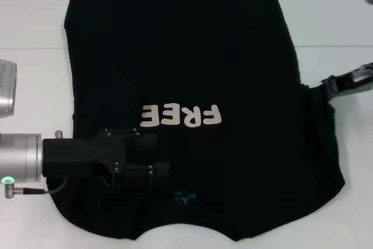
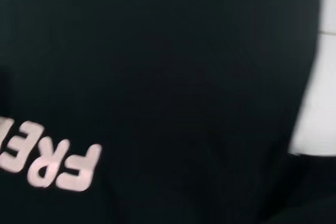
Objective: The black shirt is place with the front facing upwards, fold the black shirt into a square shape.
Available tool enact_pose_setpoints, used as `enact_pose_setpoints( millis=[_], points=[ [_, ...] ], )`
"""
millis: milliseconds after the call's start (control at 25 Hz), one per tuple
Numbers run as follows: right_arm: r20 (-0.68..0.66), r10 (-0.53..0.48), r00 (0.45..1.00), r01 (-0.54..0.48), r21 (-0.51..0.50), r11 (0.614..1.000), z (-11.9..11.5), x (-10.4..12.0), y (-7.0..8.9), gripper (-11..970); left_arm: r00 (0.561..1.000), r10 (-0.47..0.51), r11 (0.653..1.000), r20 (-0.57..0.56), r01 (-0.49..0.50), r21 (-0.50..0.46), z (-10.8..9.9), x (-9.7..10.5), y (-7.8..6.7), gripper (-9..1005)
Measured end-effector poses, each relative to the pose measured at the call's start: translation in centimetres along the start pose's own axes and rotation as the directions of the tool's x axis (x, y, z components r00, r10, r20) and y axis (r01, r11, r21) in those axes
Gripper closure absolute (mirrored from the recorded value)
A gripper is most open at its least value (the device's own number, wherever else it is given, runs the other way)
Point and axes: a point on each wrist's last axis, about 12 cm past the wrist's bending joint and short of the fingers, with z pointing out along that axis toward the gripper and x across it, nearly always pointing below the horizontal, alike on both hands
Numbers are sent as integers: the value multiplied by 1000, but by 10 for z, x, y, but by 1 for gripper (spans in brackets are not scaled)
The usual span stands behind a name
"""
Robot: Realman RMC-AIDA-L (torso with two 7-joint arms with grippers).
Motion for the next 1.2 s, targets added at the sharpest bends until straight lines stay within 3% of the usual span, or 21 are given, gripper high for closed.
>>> enact_pose_setpoints(
  millis=[280,680,880,1120,1200],
  points=[
    [-44,-149,988,149,7,989,16,-10,34,916,1000,-2,1000,1,2,2,0,0,0,223],
    [-6,-240,971,239,-53,969,26,-14,58,909,1000,-9,1000,4,9,-4,0,1,0,222],
    [50,-233,971,237,-131,962,23,-13,59,905,1000,-12,1000,6,12,-7,0,2,0,222],
    [116,-192,975,213,-217,953,18,-5,50,746,1000,-19,1000,12,19,-10,-1,2,0,222],
    [161,-157,974,196,-263,945,12,2,40,645,996,-81,997,36,81,-16,-4,0,1,222]
  ],
)
